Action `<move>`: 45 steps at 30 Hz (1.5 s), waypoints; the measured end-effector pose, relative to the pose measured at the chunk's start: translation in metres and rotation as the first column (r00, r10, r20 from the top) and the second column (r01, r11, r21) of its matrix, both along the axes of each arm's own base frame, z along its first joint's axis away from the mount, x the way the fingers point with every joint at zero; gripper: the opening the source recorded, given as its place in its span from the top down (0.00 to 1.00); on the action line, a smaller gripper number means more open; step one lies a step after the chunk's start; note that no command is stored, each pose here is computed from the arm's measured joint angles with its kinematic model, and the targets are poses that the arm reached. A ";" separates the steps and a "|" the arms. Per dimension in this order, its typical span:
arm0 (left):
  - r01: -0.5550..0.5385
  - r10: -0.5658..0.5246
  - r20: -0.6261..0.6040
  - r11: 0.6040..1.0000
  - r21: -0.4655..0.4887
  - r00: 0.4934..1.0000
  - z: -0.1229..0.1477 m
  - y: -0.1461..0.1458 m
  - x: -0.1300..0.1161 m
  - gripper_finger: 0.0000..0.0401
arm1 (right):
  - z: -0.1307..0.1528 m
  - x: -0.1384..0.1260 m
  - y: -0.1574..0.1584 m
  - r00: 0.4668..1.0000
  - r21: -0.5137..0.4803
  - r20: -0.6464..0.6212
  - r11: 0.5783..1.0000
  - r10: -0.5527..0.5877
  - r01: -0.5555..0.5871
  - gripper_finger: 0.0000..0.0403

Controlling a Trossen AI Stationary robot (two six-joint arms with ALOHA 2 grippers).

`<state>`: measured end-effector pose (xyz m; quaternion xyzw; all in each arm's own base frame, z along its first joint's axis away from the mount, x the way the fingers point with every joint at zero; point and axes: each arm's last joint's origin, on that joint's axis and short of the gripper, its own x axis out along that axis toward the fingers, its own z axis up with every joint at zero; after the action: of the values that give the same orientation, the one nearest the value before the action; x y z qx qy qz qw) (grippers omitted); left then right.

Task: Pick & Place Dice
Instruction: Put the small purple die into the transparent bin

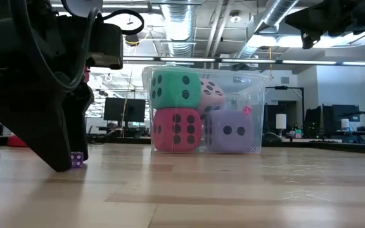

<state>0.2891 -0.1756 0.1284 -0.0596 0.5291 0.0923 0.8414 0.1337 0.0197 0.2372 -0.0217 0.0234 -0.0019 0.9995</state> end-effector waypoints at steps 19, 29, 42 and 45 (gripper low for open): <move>0.001 -0.001 0.003 1.000 -0.004 1.000 0.000 0.000 0.000 0.48 | 0.000 0.000 0.000 1.000 0.000 0.000 1.000 0.000 0.000 0.99; 0.001 -0.001 0.007 1.000 -0.007 1.000 0.000 -0.001 0.001 0.65 | 0.000 0.000 0.000 1.000 0.000 0.000 1.000 0.000 0.000 0.99; 0.001 -0.001 0.016 1.000 -0.013 1.000 0.000 -0.001 0.002 0.79 | 0.000 0.000 0.000 1.000 0.000 0.000 1.000 0.000 0.000 0.99; 0.001 -0.001 0.017 1.000 -0.014 1.000 0.000 -0.001 0.002 0.81 | 0.000 0.000 0.000 1.000 0.000 0.000 1.000 0.000 0.000 0.99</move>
<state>0.2908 -0.1768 0.1283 -0.0659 0.5228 0.0878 0.8454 0.1337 0.0197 0.2371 -0.0216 0.0235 -0.0019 0.9995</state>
